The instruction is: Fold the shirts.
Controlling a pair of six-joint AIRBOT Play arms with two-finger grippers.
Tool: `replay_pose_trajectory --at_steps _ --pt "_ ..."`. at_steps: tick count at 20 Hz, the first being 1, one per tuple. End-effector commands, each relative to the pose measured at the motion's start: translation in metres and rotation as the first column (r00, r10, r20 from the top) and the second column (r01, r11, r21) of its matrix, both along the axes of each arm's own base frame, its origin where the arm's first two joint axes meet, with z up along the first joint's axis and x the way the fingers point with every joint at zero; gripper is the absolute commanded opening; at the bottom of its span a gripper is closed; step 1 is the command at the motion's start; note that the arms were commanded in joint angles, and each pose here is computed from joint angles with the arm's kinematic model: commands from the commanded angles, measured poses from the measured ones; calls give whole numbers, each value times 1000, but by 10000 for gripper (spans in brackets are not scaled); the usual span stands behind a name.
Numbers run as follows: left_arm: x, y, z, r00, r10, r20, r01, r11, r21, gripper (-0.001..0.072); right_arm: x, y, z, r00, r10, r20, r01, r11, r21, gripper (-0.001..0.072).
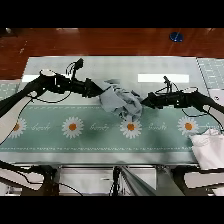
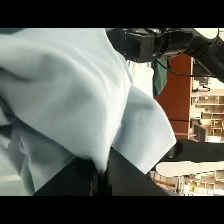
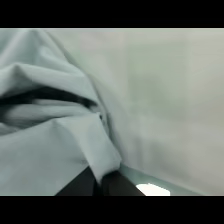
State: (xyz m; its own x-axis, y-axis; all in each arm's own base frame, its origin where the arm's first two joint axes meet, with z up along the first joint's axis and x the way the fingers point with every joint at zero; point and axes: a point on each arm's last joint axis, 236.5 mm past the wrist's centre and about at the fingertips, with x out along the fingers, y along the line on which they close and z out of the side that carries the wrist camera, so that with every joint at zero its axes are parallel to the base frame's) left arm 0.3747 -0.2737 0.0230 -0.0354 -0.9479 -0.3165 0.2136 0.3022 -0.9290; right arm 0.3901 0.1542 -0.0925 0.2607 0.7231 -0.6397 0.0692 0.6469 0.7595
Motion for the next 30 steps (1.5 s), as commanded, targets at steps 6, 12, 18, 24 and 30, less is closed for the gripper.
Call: replay_pose_trajectory --at_steps 6,12,18,24,30 --pt "8 56 181 906 113 407 -93 993 -67 36 4 -28 284 876 -87 474 -72 948 308 24" --pt "-106 91 405 542 286 790 -253 952 -171 35 -82 -32 496 527 -109 843 -47 986 157 24" --pt "-224 110 435 329 321 888 -534 839 -105 35 -165 -19 533 547 -78 833 108 994 22 24" --pt "-292 107 339 676 264 688 -533 820 209 34 -229 -55 411 875 29 484 158 927 -341 23" --pt "-277 113 205 874 322 365 -441 840 315 34 -248 -52 249 994 96 61 -68 931 -357 23"
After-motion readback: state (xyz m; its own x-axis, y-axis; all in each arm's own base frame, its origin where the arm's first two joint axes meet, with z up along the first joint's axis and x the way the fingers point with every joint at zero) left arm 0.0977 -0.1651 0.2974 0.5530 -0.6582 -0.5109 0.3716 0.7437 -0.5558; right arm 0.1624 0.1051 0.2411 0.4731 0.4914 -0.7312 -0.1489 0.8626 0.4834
